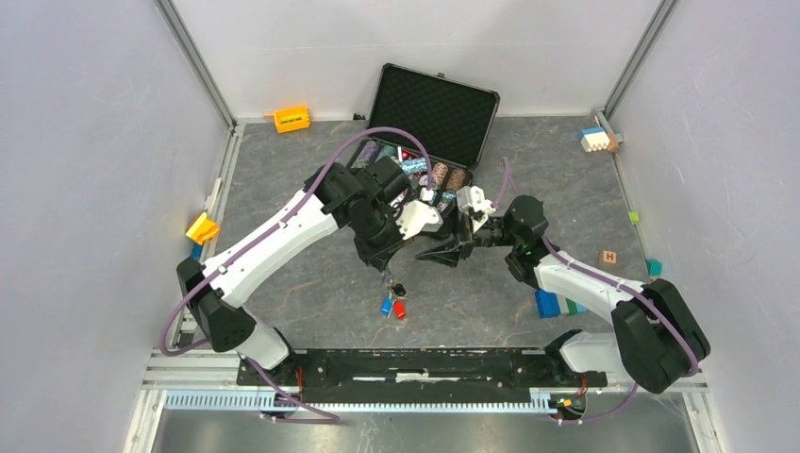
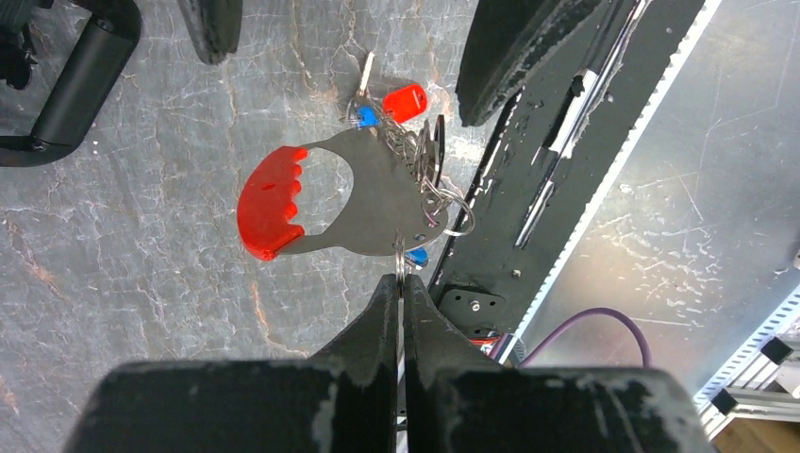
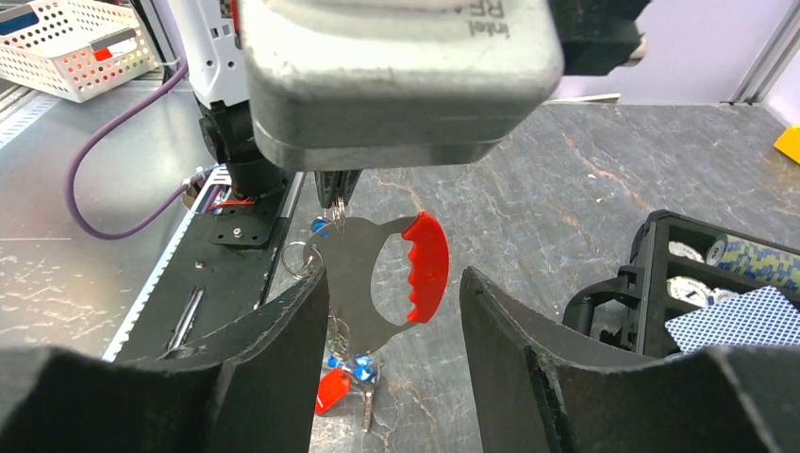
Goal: Put the keys on the keyring
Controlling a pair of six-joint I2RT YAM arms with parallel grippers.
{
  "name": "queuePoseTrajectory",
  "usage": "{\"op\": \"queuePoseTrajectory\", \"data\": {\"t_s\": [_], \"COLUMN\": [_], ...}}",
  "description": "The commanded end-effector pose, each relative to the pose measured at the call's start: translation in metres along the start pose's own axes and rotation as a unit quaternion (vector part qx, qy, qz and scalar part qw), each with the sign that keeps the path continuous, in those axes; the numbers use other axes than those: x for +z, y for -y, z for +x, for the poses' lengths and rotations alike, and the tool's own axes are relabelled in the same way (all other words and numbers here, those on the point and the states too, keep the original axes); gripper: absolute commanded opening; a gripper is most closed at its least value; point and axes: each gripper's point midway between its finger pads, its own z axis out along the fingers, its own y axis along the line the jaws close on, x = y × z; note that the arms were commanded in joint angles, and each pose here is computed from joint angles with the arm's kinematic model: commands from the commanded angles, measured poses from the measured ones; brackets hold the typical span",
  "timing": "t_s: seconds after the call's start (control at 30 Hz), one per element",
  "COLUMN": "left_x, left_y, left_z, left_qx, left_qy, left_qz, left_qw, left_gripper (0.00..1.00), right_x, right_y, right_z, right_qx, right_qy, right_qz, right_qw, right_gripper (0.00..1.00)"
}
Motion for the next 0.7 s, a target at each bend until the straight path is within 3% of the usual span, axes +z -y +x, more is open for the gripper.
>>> {"op": "queuePoseTrajectory", "data": {"t_s": [0.0,0.23,0.67], "left_x": [-0.016,-0.015,-0.011], "left_y": [0.008,0.016,0.021], "left_z": [-0.011,-0.023,-0.037], "left_qx": [-0.011,0.003,0.013], "left_qy": [0.021,0.038,0.062], "left_qz": [0.007,0.035,0.048], "left_qw": [1.000,0.999,0.997], "left_gripper": [0.02,0.02,0.02], "right_x": [0.004,0.011,0.023], "right_y": [-0.006,-0.019,-0.028], "right_z": [-0.013,-0.015,-0.017], "right_qx": [-0.015,0.017,0.050], "right_qy": [0.031,0.058,0.073], "right_qz": [-0.013,-0.037,-0.059], "right_qw": [0.999,0.997,0.994], "right_gripper": [0.58,0.52,0.52]}}
